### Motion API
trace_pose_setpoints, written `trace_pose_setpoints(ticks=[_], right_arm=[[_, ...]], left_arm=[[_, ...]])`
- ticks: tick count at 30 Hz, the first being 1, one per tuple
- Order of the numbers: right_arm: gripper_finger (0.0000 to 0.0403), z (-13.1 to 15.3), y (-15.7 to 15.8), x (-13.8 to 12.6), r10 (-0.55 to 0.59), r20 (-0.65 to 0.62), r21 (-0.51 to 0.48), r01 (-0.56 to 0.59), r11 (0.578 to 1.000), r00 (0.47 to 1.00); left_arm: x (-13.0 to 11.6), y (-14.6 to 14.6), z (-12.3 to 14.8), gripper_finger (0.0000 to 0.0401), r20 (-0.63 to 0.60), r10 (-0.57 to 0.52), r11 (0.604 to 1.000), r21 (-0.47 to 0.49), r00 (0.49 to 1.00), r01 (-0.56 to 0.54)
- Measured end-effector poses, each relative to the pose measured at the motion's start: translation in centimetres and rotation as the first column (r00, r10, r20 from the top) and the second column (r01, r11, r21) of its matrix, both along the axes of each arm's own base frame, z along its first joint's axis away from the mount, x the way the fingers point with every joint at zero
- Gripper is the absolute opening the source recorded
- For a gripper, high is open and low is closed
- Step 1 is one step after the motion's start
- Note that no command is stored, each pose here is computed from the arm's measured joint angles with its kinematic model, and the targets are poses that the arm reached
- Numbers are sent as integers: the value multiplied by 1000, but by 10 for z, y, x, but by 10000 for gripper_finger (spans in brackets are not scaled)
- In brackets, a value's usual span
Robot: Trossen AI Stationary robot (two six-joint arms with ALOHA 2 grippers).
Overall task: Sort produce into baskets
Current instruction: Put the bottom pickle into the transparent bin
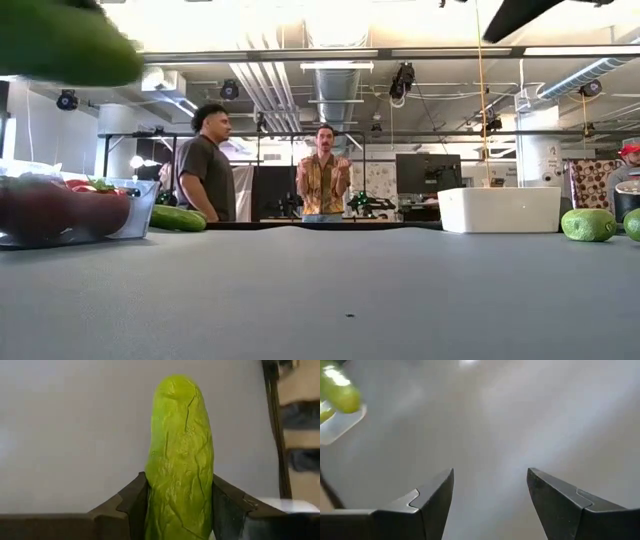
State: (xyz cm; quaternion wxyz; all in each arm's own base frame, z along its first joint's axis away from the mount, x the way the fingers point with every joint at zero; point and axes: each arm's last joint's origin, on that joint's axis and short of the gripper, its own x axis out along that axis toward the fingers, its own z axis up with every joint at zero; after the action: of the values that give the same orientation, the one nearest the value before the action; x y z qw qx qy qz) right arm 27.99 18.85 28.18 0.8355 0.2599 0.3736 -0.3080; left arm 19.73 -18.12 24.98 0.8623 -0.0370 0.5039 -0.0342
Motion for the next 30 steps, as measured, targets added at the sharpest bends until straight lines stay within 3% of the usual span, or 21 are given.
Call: trace_pose_setpoints(ticks=[4,14,18,22,30], right_arm=[[246,-2,-12,7,-23,-12,-17,23,1000,1000],[247,-4,-27,15,-26,-45,-41,24,999,999],[247,-4,-28,16,-15,-53,-48,12,999,998],[247,-4,-28,15,-21,-54,-31,19,999,998],[247,-5,-26,15,-9,-74,4,10,1000,997]], left_arm=[[-33,-19,3,148,-32,-1,1000,-29,999,0],[-89,-50,-6,148,-134,5,990,-141,991,-24],[-98,-54,-21,152,-213,-32,979,-203,977,-12],[-98,-56,-34,154,-207,-45,965,-262,977,-11],[-102,-49,-39,205,-306,13,972,-221,952,-85]])
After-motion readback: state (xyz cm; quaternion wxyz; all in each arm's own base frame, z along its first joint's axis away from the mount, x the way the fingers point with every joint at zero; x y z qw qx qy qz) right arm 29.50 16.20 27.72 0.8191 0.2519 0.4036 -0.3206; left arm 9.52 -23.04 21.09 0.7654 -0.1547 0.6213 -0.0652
